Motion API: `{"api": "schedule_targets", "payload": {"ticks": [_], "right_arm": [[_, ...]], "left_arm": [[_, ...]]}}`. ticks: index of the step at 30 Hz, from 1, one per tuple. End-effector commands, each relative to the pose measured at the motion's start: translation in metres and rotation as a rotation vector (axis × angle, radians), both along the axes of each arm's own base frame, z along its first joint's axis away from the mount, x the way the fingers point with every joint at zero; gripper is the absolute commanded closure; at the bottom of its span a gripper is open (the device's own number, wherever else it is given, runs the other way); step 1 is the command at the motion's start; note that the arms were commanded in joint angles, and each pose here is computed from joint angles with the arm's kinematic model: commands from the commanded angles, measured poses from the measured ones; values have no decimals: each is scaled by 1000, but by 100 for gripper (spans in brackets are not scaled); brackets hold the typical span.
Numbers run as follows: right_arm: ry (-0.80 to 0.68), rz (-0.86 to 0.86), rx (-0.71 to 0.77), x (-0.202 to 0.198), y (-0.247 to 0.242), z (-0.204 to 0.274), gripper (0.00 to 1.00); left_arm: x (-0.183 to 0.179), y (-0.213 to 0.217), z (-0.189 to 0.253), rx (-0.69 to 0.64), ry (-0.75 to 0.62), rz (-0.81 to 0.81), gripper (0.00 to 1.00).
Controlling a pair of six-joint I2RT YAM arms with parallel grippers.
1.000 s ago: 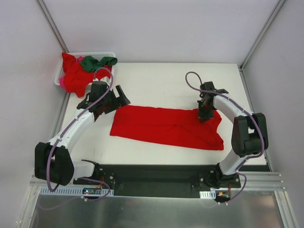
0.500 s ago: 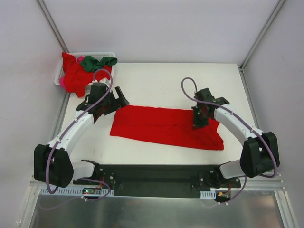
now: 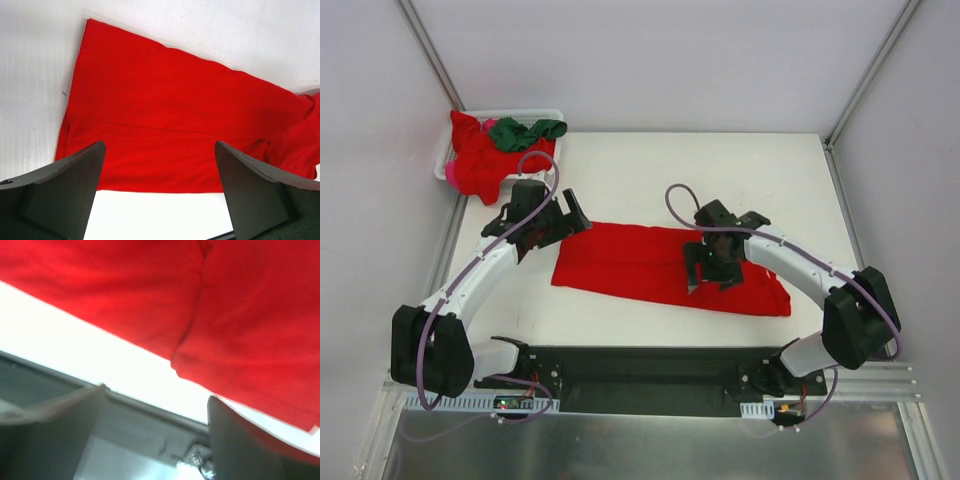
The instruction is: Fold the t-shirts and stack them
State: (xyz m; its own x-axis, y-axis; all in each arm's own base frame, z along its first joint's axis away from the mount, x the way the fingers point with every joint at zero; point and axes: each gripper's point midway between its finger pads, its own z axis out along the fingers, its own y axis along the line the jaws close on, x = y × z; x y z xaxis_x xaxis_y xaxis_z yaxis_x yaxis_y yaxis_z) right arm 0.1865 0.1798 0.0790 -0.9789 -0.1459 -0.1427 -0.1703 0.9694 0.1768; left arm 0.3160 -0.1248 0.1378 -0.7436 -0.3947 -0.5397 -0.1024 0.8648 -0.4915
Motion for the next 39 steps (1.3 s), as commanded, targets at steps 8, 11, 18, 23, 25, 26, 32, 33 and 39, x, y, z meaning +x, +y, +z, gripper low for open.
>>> {"api": "schedule_targets", "payload": {"ticks": [8,11,18,23,25,26,32,33,39], "right_arm": [[-243,-440,40,98,-40,86,0],[-293,-601,15,119,-50,67,0],[-136,-838,-22,111,-60,-4,0],[-85,-883,-91,115,-75,-41,0],[-85,-890,-101,120,-81,-47,0],[-77,-870,-113,122,-82,-51,0],[-78,-843,-156,141,-96,-66,0],[-89,-845,-143,150,-97,-62,0],[-89,-810,-135,183,-119,-61,0]], "left_arm": [[21,-15,-6,-49,140,32,8],[26,-30,-19,-17,226,3,8],[15,-45,-73,96,435,-16,9],[12,-42,-108,130,527,7,9],[12,-42,-116,135,550,17,9],[12,-41,-119,142,556,22,10],[7,-29,-125,180,573,97,10],[8,-29,-124,179,572,100,10],[28,-38,-119,151,554,121,10]]}}
